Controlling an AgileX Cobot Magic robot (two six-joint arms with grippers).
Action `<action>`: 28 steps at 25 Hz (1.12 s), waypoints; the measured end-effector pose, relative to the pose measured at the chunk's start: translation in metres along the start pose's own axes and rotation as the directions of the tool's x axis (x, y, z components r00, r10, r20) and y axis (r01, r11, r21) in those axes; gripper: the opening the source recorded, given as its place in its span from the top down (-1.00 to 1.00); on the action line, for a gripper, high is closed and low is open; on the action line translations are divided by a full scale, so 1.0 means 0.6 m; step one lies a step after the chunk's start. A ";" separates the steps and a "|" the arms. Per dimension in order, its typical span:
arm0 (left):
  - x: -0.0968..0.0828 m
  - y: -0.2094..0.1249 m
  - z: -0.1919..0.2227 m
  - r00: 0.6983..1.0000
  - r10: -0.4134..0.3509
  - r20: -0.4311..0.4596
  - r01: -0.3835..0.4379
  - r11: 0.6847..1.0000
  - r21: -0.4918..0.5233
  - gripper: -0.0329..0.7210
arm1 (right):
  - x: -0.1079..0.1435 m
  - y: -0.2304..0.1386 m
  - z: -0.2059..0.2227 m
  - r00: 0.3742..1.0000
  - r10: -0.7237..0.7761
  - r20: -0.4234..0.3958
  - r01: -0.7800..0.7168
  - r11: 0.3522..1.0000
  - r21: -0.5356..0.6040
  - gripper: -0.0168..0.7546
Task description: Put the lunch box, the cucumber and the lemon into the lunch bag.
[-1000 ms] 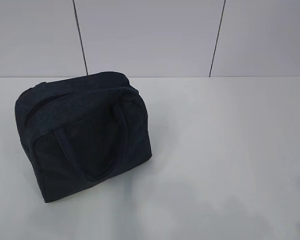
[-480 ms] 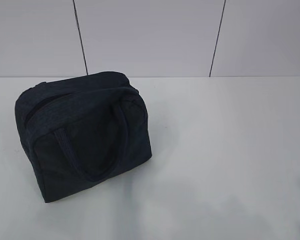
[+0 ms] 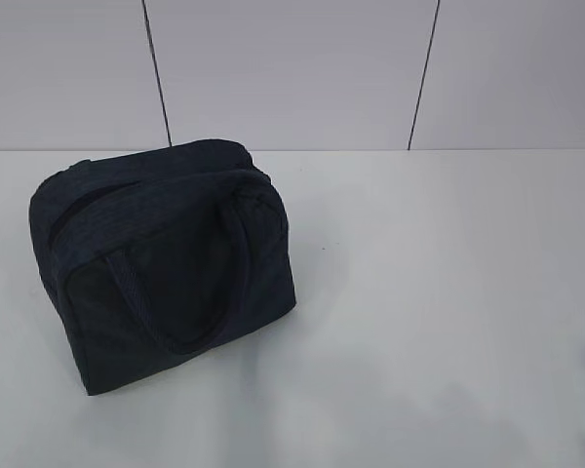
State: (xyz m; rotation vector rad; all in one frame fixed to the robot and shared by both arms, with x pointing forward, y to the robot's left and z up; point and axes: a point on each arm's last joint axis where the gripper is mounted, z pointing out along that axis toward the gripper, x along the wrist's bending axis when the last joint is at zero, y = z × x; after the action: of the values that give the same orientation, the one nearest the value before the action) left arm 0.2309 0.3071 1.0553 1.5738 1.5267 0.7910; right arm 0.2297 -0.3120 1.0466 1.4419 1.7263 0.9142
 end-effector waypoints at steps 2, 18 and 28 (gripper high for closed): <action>0.000 0.000 0.000 1.000 0.000 0.000 0.000 1.000 0.000 -0.07 | 0.000 0.000 0.000 1.000 0.000 0.000 0.000 1.000 0.000 -0.18; 0.000 0.000 0.000 1.000 0.000 0.000 0.000 1.000 -0.002 -0.02 | 0.003 -0.001 -0.003 0.985 0.086 0.148 -0.088 0.996 0.006 -0.18; 0.000 0.000 0.000 1.000 0.000 0.000 0.000 1.000 -0.002 0.03 | 0.003 -0.001 -0.003 0.985 0.087 0.149 -0.088 0.996 0.006 -0.18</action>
State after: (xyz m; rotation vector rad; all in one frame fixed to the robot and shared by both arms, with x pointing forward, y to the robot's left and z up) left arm 0.2310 0.3071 1.0555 1.5726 1.5254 0.7919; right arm 0.2278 -0.3105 1.0466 1.5640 1.5724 0.8207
